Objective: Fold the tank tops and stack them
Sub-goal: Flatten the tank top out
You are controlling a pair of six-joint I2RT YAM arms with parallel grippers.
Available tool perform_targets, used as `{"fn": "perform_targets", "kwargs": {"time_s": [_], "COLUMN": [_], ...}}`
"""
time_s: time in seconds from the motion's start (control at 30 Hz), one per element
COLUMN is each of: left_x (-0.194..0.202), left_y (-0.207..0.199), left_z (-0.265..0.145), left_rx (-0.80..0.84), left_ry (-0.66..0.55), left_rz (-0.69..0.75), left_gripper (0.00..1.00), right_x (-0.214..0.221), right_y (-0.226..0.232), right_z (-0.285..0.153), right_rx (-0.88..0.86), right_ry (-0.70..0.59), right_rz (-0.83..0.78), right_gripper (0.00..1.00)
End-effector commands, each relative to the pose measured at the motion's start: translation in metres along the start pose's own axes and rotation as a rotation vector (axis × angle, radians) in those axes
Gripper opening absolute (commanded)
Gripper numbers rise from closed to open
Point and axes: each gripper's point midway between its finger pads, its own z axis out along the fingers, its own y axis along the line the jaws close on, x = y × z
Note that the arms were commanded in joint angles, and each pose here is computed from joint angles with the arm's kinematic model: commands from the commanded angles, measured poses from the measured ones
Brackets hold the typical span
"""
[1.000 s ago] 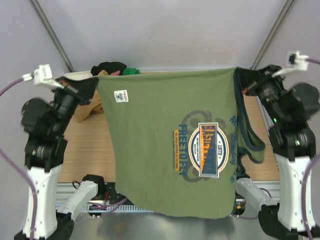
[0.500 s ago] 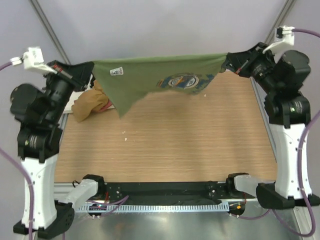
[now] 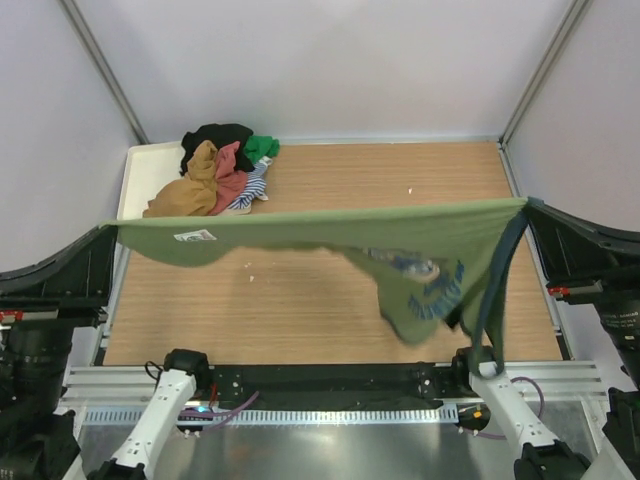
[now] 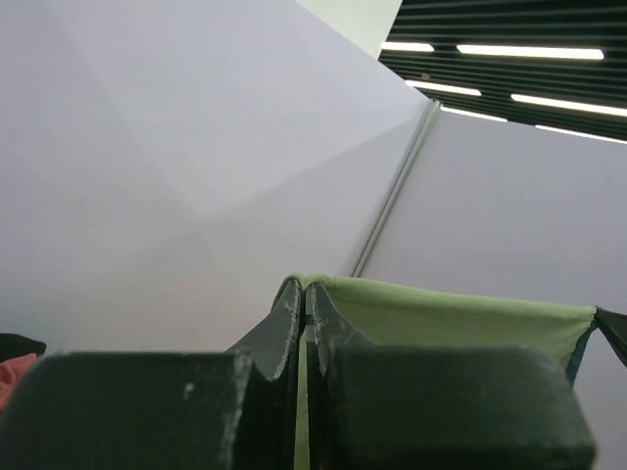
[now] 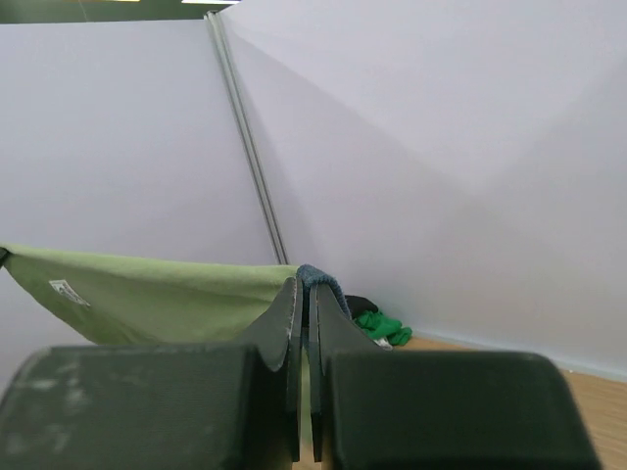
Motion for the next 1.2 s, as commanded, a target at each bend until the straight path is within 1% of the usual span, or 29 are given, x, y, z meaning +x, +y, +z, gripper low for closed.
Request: {"fn": "perform_targets", "kwargs": {"time_s": [0.0,0.07,0.17,0.23,0.27,0.3,0.33,0.4,0.43,0.5,0.53,0.57,0.6,0.63,0.7,0.73,0.77,0.8,0.83,0.87,0.9,0.93,0.97,1.0,1.03,1.07,1.1,1.13,1.17], "left_x": [0.015,0.028,0.060,0.091,0.117,0.138,0.174,0.210,0.243,0.277,0.310,0.324,0.338,0.363,0.385,0.408,0.418,0.427,0.430,0.457,0.469,0.466,0.492,0.486,0.491,0.513,0.503,0.510,0.513], "left_y": [0.020,0.035,0.061,0.084,0.101,0.115,0.136,0.153,0.172,0.194,0.213,0.224,0.237,0.254,0.275,0.291,0.298,0.305,0.309,0.325,0.332,0.334,0.350,0.350,0.357,0.372,0.373,0.381,0.386], "left_z": [0.033,0.057,0.086,0.104,0.110,0.115,0.112,0.117,0.112,0.105,0.097,0.093,0.090,0.085,0.084,0.086,0.089,0.094,0.112,0.110,0.115,0.139,0.136,0.162,0.169,0.166,0.190,0.190,0.194], "left_rx": [-0.073,-0.120,-0.171,-0.203,-0.227,-0.249,-0.288,-0.290,-0.310,-0.352,-0.380,-0.403,-0.435,-0.466,-0.512,-0.542,-0.551,-0.556,-0.542,-0.574,-0.578,-0.556,-0.587,-0.559,-0.571,-0.600,-0.582,-0.607,-0.619], "left_ry": [0.067,0.127,0.212,0.276,0.312,0.349,0.418,0.462,0.504,0.534,0.561,0.563,0.565,0.587,0.598,0.631,0.642,0.650,0.634,0.683,0.701,0.675,0.720,0.687,0.687,0.719,0.679,0.698,0.703], "left_rz": [-0.016,-0.018,-0.031,-0.048,-0.068,-0.080,-0.102,-0.148,-0.170,-0.199,-0.209,-0.213,-0.214,-0.214,-0.202,-0.203,-0.204,-0.206,-0.207,-0.217,-0.219,-0.218,-0.224,-0.217,-0.212,-0.211,-0.202,-0.202,-0.207], "left_gripper": [0.00,0.00,0.00,0.00,0.00,0.00,0.00,0.00,0.00,0.00,0.00,0.00,0.00,0.00,0.00,0.00,0.00,0.00,0.00,0.00,0.00,0.00,0.00,0.00,0.00,0.00,0.00,0.00,0.09], "right_x": [0.024,0.025,0.068,0.097,0.126,0.142,0.182,0.208,0.247,0.271,0.311,0.318,0.334,0.354,0.386,0.392,0.417,0.424,0.429,0.430,0.457,0.448,0.451,0.475,0.462,0.466,0.487,0.471,0.478], "right_y": [-0.034,-0.048,-0.095,-0.121,-0.141,-0.151,-0.170,-0.185,-0.202,-0.218,-0.234,-0.241,-0.254,-0.264,-0.287,-0.295,-0.309,-0.315,-0.321,-0.329,-0.344,-0.351,-0.361,-0.377,-0.383,-0.392,-0.405,-0.410,-0.411], "right_z": [0.030,0.042,0.071,0.086,0.092,0.093,0.089,0.092,0.082,0.083,0.072,0.077,0.075,0.070,0.076,0.082,0.086,0.091,0.101,0.113,0.112,0.134,0.140,0.140,0.164,0.171,0.173,0.202,0.201], "right_rx": [0.099,0.153,0.279,0.337,0.385,0.411,0.460,0.479,0.523,0.551,0.592,0.593,0.632,0.655,0.695,0.704,0.722,0.724,0.720,0.709,0.738,0.721,0.730,0.759,0.736,0.735,0.747,0.703,0.714], "right_ry": [0.099,0.119,0.238,0.289,0.330,0.349,0.413,0.411,0.470,0.452,0.511,0.481,0.492,0.517,0.556,0.558,0.595,0.600,0.608,0.585,0.634,0.603,0.603,0.639,0.595,0.597,0.628,0.585,0.630], "right_rz": [0.040,0.043,0.096,0.133,0.171,0.191,0.242,0.265,0.294,0.321,0.346,0.354,0.354,0.362,0.369,0.369,0.383,0.390,0.397,0.394,0.411,0.404,0.407,0.421,0.417,0.430,0.446,0.433,0.444], "right_gripper": [0.01,0.01,0.01,0.01,0.01,0.01,0.01,0.01,0.01,0.01,0.01,0.01,0.01,0.01,0.01,0.01,0.01,0.01,0.01,0.01,0.01,0.01,0.01,0.01,0.01,0.01,0.15,0.29,0.44]}}
